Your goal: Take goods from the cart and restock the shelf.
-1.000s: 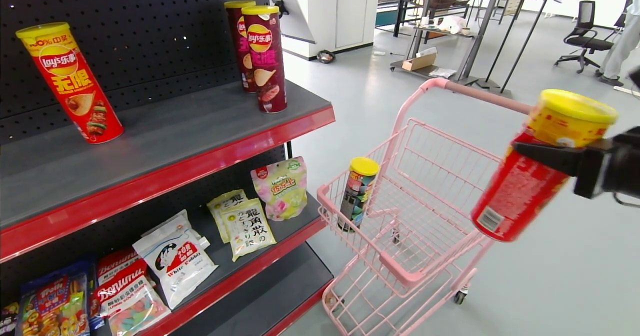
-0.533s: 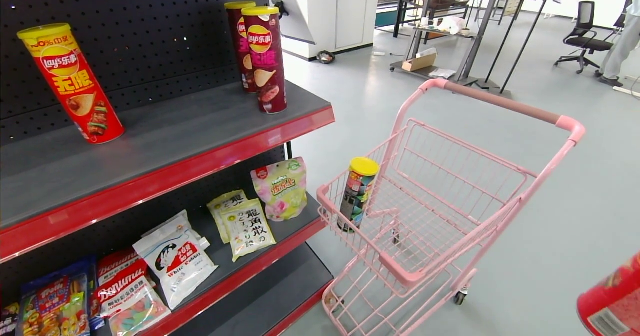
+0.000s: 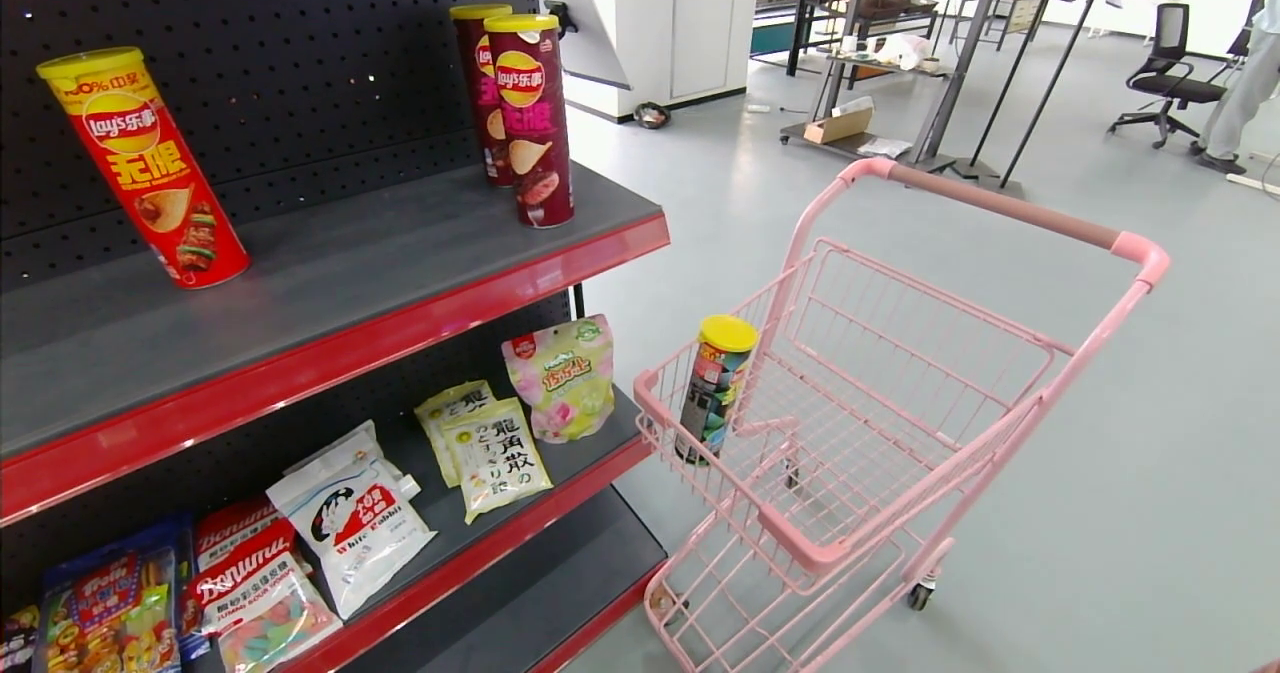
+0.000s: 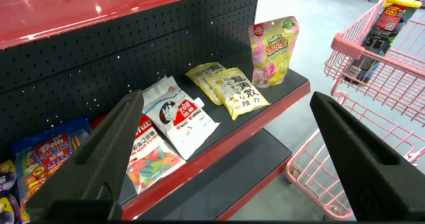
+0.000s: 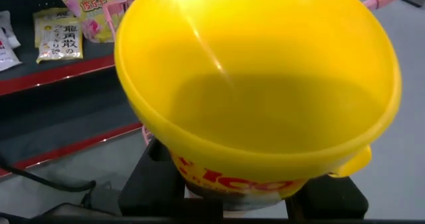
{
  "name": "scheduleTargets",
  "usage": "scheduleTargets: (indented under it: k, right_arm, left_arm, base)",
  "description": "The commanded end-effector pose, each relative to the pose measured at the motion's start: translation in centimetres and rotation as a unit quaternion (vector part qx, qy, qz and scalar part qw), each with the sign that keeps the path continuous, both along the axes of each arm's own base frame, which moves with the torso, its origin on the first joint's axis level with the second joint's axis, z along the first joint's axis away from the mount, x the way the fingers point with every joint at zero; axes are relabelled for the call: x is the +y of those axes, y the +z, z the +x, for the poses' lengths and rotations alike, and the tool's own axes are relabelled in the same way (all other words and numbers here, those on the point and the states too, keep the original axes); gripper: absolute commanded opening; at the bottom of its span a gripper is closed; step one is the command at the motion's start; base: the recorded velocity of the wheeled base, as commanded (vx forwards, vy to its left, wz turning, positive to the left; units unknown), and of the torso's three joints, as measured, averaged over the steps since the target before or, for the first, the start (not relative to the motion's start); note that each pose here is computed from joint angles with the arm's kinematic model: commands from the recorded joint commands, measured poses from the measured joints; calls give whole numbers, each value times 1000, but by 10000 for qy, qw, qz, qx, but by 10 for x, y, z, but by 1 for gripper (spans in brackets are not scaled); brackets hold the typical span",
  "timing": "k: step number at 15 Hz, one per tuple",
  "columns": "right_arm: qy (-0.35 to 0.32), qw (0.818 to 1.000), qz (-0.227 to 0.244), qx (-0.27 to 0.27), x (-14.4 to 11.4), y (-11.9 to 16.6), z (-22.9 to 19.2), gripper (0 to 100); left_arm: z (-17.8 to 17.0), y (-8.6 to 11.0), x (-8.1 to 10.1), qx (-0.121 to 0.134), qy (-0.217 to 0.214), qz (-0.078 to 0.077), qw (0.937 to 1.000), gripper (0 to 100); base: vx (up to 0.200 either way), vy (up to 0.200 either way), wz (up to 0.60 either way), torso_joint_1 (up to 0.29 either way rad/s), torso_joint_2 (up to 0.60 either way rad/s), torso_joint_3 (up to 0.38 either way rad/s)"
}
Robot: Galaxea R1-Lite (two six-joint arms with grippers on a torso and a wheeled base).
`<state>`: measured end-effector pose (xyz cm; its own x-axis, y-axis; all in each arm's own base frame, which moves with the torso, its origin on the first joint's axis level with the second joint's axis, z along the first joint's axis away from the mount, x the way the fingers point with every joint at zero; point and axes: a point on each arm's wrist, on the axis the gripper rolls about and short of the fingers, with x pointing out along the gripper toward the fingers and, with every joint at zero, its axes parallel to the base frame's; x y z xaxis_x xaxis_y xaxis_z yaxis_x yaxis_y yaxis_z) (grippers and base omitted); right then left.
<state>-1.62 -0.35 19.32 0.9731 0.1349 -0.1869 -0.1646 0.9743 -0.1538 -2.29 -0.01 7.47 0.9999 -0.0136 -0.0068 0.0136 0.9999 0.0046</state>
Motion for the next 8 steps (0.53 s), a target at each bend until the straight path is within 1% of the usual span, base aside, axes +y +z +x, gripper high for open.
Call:
scheduleTargets:
  k: [1,4,6,8]
  right_arm:
    - [-8,10000,3,-43,0,0,-1,0]
    - [-66,10000,-27,-24,0,-1,-1,0]
    - [-73,10000,-29,-17,-1,-2,-1,0]
    - [-73,10000,-31,-9,0,-2,-1,0]
  left_arm:
    - [0,0,0,4,-1,0,10000,100]
    - [0,0,0,4,-1,0,10000,100]
    - [0,0,0,-3,-1,0,10000,100]
    - [0,0,0,4,-1,0,10000,100]
  base:
    - [0,0,0,0,0,0]
    - [0,0,0,0,0,0]
    - [0,0,0,124,-354,-220]
    - [0,0,0,188,-515,-329]
